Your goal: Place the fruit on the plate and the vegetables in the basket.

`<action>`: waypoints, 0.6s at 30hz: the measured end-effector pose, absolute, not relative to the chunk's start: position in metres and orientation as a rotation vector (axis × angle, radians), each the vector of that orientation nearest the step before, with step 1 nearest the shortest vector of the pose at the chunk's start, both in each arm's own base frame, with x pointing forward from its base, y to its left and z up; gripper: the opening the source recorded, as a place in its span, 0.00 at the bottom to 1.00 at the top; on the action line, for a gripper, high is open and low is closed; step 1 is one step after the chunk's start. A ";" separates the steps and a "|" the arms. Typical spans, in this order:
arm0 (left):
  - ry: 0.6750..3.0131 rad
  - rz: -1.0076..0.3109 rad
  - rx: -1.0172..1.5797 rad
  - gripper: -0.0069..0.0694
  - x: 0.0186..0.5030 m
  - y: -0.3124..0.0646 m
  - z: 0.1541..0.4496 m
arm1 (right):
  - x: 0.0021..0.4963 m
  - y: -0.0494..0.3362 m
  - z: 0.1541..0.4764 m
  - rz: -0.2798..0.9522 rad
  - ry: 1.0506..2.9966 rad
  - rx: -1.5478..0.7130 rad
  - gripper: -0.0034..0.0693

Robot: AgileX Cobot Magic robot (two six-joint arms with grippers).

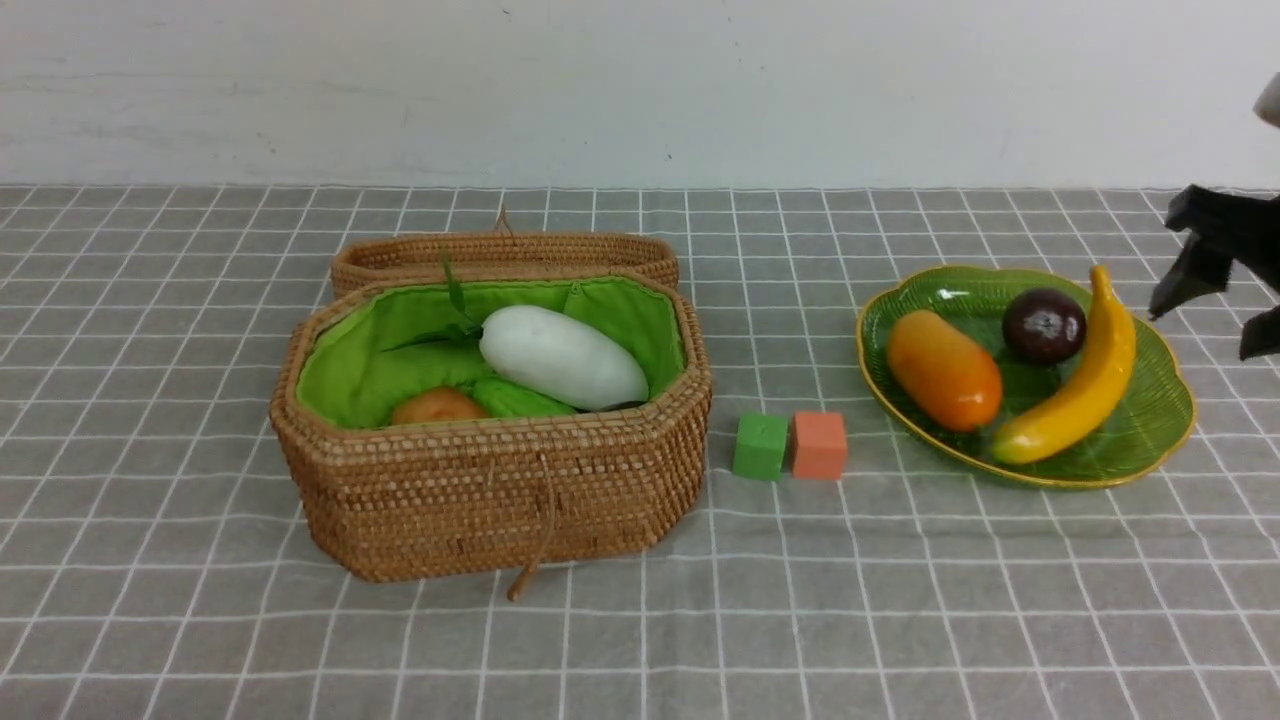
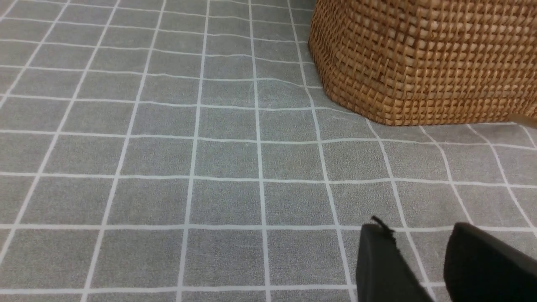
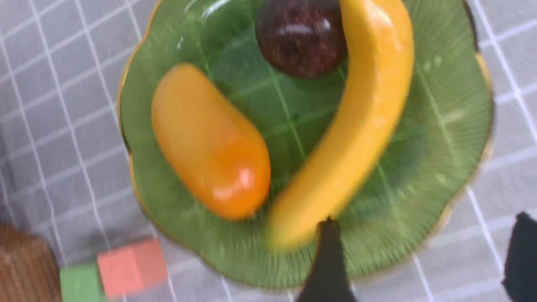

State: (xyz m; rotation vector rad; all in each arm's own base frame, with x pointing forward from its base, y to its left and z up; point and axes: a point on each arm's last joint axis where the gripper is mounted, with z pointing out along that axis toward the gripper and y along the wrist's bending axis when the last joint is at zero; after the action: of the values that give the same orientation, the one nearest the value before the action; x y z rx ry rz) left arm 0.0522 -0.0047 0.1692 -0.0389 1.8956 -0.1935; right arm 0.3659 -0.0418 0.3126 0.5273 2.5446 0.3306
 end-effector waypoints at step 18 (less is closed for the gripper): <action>1.896 -0.193 -0.039 0.40 0.052 -0.005 0.169 | 0.218 -0.016 0.365 0.304 2.664 0.430 0.02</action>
State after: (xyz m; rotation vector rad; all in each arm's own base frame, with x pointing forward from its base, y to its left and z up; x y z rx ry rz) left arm 0.0522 -0.0047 0.1692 -0.0389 1.8956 -0.1935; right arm 0.2181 -0.0157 0.3650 0.4300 2.6638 0.3040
